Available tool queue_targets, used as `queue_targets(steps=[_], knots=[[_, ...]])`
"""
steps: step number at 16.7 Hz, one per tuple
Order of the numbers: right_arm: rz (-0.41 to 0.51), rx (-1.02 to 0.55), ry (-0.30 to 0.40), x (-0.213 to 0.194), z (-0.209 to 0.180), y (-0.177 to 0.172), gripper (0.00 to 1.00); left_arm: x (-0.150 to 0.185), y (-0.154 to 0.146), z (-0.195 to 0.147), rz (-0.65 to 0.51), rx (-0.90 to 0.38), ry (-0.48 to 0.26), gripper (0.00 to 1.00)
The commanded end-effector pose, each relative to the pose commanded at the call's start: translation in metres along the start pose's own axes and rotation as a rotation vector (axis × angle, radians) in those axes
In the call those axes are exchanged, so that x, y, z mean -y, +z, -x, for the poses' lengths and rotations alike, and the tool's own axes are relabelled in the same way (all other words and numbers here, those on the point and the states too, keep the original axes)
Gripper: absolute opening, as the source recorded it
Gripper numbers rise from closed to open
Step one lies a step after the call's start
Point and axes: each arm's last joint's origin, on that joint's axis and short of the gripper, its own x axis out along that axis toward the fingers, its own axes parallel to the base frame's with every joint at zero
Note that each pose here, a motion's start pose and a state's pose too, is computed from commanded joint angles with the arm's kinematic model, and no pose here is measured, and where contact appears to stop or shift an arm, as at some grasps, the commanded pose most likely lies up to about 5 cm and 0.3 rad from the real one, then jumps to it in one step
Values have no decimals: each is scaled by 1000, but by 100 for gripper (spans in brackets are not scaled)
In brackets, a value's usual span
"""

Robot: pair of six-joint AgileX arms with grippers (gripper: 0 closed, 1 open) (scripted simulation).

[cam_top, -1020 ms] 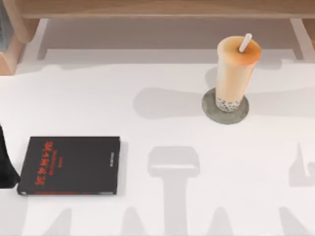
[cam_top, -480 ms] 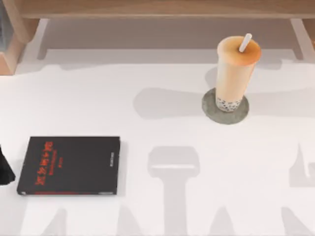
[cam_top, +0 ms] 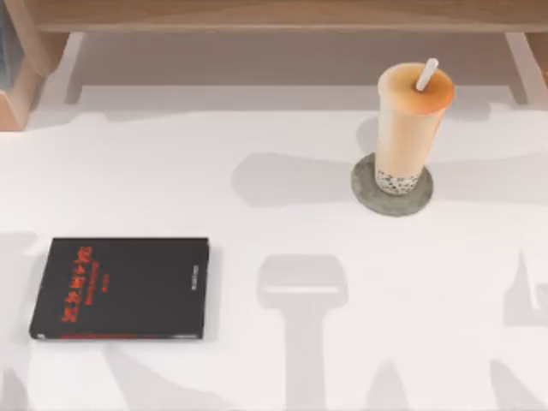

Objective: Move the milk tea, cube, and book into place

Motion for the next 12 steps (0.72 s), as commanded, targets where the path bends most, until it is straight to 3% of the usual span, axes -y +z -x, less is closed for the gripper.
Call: queue_targets(steps=[3, 7, 12], knots=[[0, 0, 0, 0, 0, 0, 100, -26, 26, -22, 26, -293, 41, 100], [0, 0, 0, 0, 0, 0, 100, -70, 45, -61, 92, -645, 32, 100], [0, 0, 0, 0, 0, 0, 100, -113, 44, -98, 171, -909, -23, 100]])
